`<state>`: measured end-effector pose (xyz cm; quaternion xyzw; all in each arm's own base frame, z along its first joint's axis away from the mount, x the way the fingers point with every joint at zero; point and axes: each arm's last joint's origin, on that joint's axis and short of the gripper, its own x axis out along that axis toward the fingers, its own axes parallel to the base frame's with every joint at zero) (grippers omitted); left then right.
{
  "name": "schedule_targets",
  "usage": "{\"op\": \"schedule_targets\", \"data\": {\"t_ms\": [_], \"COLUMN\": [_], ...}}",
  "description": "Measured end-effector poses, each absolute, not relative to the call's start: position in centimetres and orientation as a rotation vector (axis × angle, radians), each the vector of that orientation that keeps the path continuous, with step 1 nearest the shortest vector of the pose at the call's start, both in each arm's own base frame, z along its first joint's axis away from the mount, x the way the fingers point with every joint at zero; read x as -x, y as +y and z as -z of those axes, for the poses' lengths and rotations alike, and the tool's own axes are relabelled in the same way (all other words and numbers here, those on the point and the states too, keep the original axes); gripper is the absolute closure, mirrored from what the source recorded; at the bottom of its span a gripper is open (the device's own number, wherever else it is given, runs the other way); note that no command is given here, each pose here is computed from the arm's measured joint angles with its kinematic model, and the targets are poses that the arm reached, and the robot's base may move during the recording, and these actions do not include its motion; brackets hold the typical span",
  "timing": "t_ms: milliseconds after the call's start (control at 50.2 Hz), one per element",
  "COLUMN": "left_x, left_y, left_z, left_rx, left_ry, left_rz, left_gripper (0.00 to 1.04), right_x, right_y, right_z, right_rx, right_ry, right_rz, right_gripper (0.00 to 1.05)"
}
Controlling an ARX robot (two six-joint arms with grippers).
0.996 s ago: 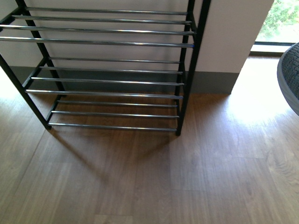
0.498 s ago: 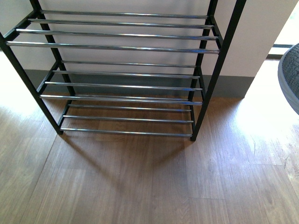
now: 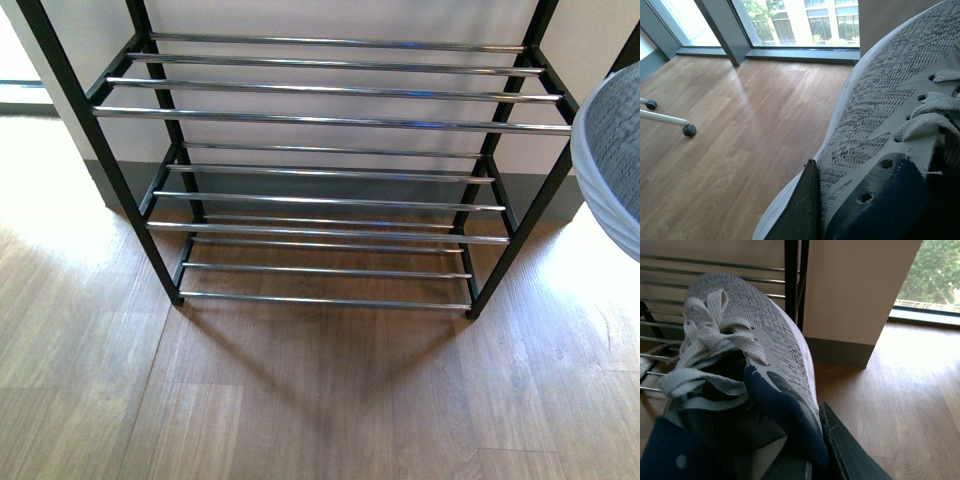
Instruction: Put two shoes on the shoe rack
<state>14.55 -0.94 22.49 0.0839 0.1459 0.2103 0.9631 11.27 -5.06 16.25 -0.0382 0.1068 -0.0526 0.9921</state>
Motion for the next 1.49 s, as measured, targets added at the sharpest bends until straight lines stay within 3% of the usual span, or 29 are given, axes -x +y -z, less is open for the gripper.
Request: {"op": "schedule_targets", "data": {"t_ms": [1494], "left_x": [-14.57], "left_y": [-1.0], "left_z": [-22.44], "left_rx": [-0.169], "left_ry": [0.297], "left_rz": [-0.413], "left_gripper": [1.03], "right_x": [-11.26], "right_y": [-5.12], "right_z": [-16.2], "right_rx": [0.077], "right_ry": [0.22], "right_rz": [0.126], "right_gripper": [1.03]}}
